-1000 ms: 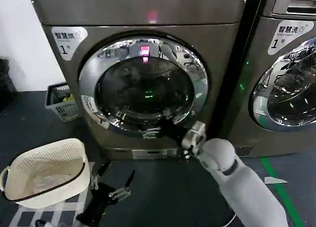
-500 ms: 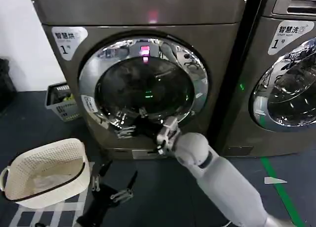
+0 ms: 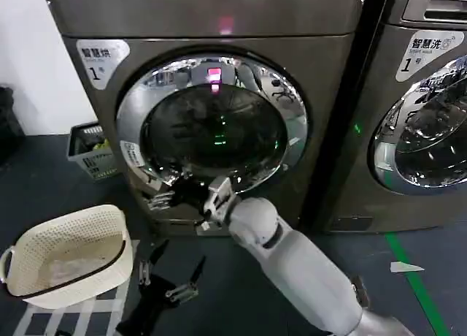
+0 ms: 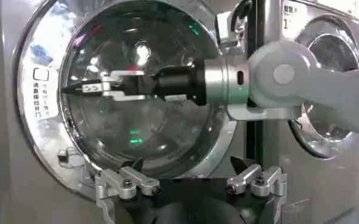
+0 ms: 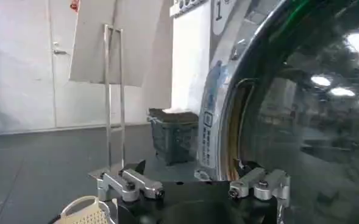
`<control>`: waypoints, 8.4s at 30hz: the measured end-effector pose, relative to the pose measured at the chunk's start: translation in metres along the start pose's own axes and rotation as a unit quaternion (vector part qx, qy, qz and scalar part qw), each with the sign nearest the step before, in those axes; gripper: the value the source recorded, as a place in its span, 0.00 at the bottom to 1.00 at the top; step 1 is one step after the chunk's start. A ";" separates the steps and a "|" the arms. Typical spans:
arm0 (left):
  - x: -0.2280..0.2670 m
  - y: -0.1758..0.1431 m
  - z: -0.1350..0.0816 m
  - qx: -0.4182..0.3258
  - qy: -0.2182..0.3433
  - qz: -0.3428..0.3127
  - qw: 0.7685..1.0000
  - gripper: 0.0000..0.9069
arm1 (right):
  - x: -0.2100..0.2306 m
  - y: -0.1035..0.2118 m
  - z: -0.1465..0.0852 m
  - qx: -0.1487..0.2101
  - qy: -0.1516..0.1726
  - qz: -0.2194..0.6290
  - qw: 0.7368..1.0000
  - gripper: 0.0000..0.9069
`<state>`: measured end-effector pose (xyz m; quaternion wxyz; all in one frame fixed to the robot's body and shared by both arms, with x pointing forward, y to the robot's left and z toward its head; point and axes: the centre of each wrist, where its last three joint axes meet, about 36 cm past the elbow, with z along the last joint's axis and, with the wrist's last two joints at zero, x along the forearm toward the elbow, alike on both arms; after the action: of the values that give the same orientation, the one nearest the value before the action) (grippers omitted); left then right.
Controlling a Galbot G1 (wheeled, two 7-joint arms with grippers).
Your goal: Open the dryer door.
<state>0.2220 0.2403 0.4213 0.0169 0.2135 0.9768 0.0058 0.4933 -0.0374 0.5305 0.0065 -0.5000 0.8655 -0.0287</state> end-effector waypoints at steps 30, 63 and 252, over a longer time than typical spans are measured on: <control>0.001 -0.006 0.003 0.005 0.006 0.006 1.000 1.00 | -0.070 0.007 -0.001 0.015 0.006 0.032 0.999 1.00; 0.004 -0.010 0.006 -0.009 0.007 0.006 1.000 1.00 | -0.121 0.007 -0.002 0.020 0.032 0.039 0.999 1.00; -0.013 0.194 -0.091 -0.099 -0.005 -0.014 0.995 1.00 | 0.128 -0.090 0.049 0.017 -0.022 -0.465 0.885 1.00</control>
<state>0.3115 0.4106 0.5165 0.0429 0.1972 0.9742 0.1014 0.5092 -0.1952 0.4884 0.0201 -0.8452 0.5330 -0.0323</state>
